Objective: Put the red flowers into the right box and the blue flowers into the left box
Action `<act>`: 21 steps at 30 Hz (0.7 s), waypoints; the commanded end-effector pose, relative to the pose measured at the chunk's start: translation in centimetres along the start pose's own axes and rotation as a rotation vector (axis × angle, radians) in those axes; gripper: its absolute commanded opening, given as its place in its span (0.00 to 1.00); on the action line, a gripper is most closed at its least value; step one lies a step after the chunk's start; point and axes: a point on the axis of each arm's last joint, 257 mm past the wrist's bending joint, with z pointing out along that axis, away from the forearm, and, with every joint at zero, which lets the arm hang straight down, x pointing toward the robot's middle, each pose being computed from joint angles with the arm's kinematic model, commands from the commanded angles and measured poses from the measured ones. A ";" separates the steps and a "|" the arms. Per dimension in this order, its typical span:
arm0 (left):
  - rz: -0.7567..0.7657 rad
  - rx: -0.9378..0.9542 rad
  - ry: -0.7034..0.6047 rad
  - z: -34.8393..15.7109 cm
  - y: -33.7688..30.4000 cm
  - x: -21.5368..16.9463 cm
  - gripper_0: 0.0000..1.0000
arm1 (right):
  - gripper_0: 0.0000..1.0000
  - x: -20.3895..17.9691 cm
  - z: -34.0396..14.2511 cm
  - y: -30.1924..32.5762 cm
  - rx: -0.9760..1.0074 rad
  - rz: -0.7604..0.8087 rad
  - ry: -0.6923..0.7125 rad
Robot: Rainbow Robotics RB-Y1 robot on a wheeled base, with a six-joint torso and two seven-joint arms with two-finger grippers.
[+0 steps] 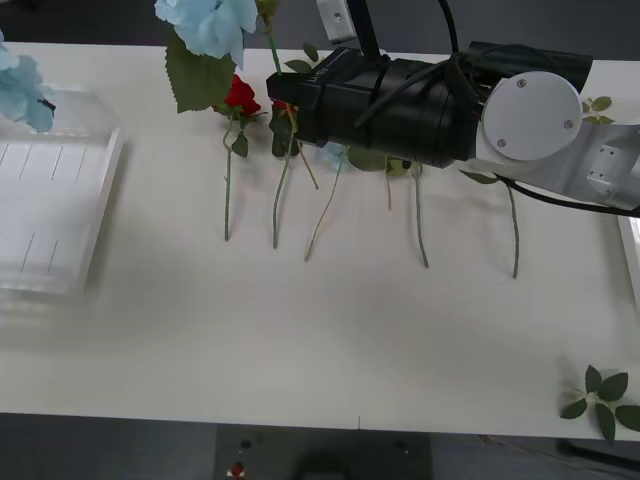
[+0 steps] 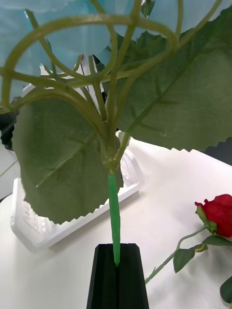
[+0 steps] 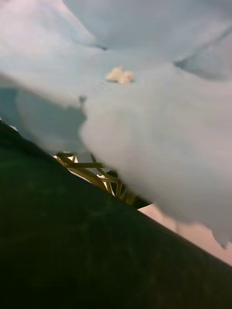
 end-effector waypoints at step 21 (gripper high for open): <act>-0.153 -0.119 -0.175 7.9 7.7 -1.3 0.00 | 0.00 -2.7 0.3 0.6 -0.014 -0.020 -0.034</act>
